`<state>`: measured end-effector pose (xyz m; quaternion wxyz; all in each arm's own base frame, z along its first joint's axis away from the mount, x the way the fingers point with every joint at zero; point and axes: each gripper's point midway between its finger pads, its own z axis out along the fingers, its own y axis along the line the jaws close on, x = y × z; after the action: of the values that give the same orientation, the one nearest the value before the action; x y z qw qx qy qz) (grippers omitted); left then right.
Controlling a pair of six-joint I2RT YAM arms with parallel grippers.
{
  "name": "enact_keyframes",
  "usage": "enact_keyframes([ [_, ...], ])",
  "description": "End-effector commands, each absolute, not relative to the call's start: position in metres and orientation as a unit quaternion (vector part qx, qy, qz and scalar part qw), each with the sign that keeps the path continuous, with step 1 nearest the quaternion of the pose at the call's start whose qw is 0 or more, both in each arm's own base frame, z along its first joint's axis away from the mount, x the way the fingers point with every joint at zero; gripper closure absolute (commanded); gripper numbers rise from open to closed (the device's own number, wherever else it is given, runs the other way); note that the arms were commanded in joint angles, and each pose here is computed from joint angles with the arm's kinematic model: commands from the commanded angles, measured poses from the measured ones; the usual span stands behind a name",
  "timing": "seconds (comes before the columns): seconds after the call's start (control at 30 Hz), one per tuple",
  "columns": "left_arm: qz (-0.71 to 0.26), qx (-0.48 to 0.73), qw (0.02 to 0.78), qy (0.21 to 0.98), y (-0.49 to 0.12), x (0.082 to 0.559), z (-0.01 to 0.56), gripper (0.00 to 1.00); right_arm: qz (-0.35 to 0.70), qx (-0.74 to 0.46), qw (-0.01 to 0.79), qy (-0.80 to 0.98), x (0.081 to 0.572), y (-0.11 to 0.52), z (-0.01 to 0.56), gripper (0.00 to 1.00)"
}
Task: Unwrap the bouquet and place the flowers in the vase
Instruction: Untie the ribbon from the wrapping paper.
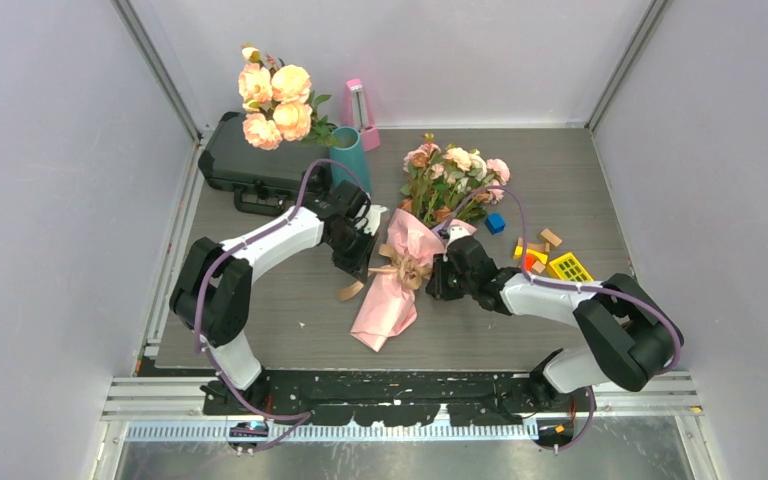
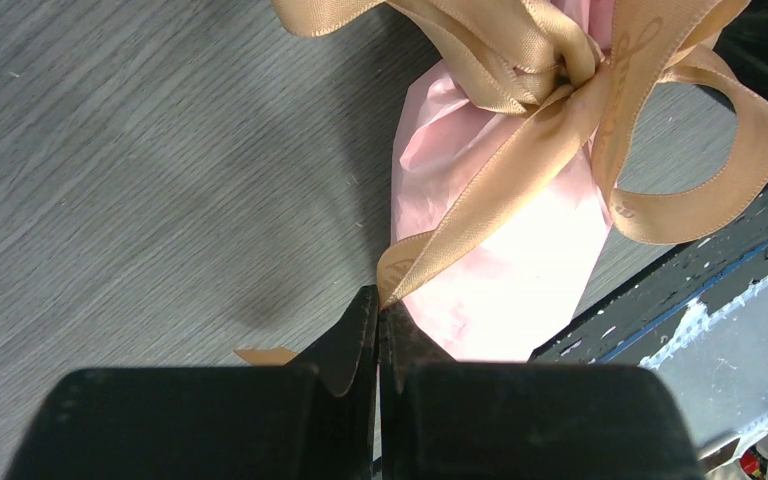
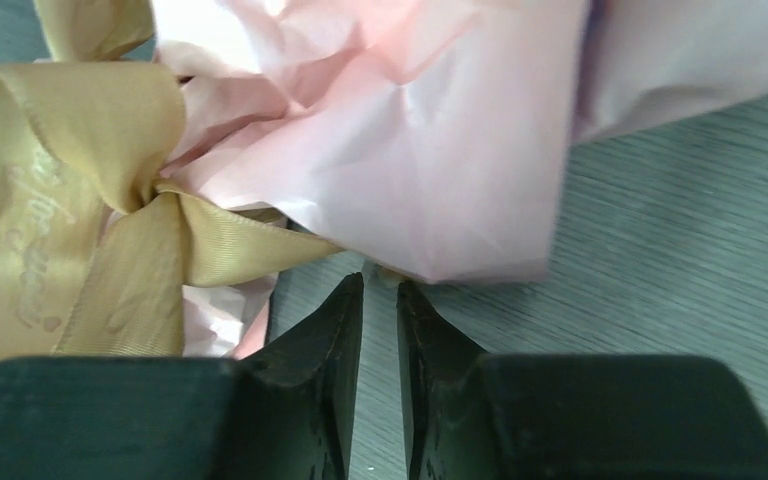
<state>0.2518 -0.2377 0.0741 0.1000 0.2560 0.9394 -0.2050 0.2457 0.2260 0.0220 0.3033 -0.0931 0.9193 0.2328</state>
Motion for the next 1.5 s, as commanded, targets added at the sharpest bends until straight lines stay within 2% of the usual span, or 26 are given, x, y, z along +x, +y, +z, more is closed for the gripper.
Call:
enact_keyframes([
  [0.0,-0.215,0.255,0.103,0.937,-0.242,0.255,0.082,1.00,0.189,-0.047,0.368,0.909,0.266,0.208,0.040,0.70],
  [0.13,-0.218,0.255,0.100,0.937,-0.243,0.254,0.081,1.00,0.175,-0.055,0.383,0.905,0.266,0.200,0.050,0.57],
  [0.3,-0.218,0.255,0.097,0.937,-0.243,0.253,0.080,1.00,0.160,-0.084,0.378,0.908,0.271,0.203,0.050,0.51],
  [0.47,-0.216,0.256,0.099,0.937,-0.242,0.254,0.081,1.00,0.140,-0.105,0.361,0.916,0.278,0.205,0.044,0.50],
  [0.87,-0.222,0.257,0.096,0.936,-0.244,0.253,0.082,1.00,0.132,-0.127,0.377,0.908,0.278,0.204,0.049,0.34],
  [1.2,-0.225,0.256,0.093,0.935,-0.245,0.252,0.082,1.00,0.152,-0.180,0.387,0.891,0.278,0.229,0.049,0.33],
  [1.47,-0.229,0.257,0.092,0.934,-0.246,0.251,0.083,1.00,0.094,-0.176,0.436,0.878,0.289,0.226,0.050,0.33],
])
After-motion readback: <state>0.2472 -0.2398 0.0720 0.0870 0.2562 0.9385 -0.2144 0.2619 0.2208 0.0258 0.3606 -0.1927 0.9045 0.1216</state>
